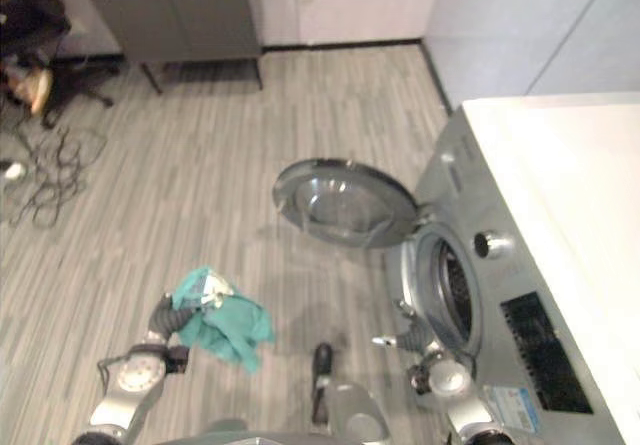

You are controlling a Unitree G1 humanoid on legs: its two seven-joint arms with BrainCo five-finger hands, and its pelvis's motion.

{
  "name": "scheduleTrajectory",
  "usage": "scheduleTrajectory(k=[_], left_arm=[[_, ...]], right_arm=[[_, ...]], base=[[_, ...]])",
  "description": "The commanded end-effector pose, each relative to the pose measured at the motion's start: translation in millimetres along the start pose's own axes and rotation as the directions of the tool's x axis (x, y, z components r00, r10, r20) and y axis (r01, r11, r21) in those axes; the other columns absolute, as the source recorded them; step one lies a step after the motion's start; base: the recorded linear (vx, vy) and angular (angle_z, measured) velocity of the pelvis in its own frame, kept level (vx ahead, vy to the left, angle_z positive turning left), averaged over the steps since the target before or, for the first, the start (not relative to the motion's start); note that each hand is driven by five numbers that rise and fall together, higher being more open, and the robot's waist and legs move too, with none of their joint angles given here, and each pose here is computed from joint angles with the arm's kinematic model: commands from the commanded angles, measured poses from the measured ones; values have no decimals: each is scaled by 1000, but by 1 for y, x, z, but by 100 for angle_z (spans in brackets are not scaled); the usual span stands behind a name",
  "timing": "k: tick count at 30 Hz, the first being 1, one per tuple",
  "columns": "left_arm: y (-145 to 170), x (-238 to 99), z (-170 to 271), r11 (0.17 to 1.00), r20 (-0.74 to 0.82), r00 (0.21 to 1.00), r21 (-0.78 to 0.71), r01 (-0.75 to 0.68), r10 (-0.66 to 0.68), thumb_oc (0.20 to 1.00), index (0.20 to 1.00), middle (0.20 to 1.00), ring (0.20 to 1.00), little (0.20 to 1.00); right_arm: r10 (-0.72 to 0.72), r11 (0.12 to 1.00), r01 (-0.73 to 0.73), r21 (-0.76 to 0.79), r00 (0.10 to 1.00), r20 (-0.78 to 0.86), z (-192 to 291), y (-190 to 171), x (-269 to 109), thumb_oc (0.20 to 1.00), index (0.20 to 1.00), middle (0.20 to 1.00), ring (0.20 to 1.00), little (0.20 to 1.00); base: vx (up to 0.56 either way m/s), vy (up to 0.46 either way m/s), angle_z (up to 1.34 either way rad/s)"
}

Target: Grab the laundry basket,head to the washer,open it,put in the laundry and shut it.

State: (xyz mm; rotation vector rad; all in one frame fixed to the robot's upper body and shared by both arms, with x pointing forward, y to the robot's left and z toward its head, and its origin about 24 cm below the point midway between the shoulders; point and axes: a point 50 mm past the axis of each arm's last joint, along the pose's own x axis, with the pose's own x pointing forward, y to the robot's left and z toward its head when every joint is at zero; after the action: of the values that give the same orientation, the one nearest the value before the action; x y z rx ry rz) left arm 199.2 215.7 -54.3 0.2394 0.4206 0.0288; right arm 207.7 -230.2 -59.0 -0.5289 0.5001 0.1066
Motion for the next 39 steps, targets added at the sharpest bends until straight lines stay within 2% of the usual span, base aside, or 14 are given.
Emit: scheduleTrajectory(k=[1, 8, 14, 19, 22, 25, 30, 39], left_arm=[[7, 8, 34, 999, 161, 987, 42, 4, -10, 200, 200, 200, 200, 200], [8, 6, 36, 998, 174, 985, 61, -12, 1, 200, 200, 200, 200, 200], [3, 6, 33, 998, 164, 986, 59, 17, -26, 200, 200, 200, 200, 200], [18, 10, 41, 995, 184, 983, 97, -30, 12, 200, 200, 200, 200, 200], [24, 13, 48, 994, 206, 977, 92, -65, 45, 200, 200, 200, 200, 200], [27, 12, 43, 994, 185, 981, 83, -72, 55, 200, 200, 200, 200, 200], [15, 14, 42, 997, 180, 984, 72, -30, 16, 200, 200, 200, 200, 200], [-3, 22, 57, 994, 220, 974, -101, -28, 50, 200, 200, 200, 200, 200]], right_arm=[[-23, 1000, 23, -11, 1000, 5, -5, -5, -5, 1000, 1000, 1000, 1000, 1000], [-26, 998, 26, -53, 1000, 9, -4, -5, -5, 1000, 1000, 1000, 1000, 1000], [-42, 997, 41, -65, 999, -5, -8, -7, -6, 1000, 1000, 1000, 1000, 1000], [-22, 997, 23, -70, 999, 27, 4, 0, 1, 1000, 1000, 1000, 1000, 1000], [-14, 998, 18, -56, 998, 65, 15, 5, 7, 1000, 1000, 1000, 1000, 1000], [-14, 998, 16, -55, 999, 41, 9, 6, 5, 1000, 1000, 1000, 1000, 1000], [-27, 998, 27, -62, 1000, 0, -1, 3, 1, 1000, 1000, 1000, 1000, 1000], [-96, 994, 97, -45, 995, 26, 8, -9, 7, 1000, 1000, 1000, 1000, 1000]], base=[[258, -1, -53], [266, 95, -75], [228, 219, -147], [33, 212, -111], [-5, 175, -250], [111, 154, -129], [104, -68, -101], [-22, 22, -61]])
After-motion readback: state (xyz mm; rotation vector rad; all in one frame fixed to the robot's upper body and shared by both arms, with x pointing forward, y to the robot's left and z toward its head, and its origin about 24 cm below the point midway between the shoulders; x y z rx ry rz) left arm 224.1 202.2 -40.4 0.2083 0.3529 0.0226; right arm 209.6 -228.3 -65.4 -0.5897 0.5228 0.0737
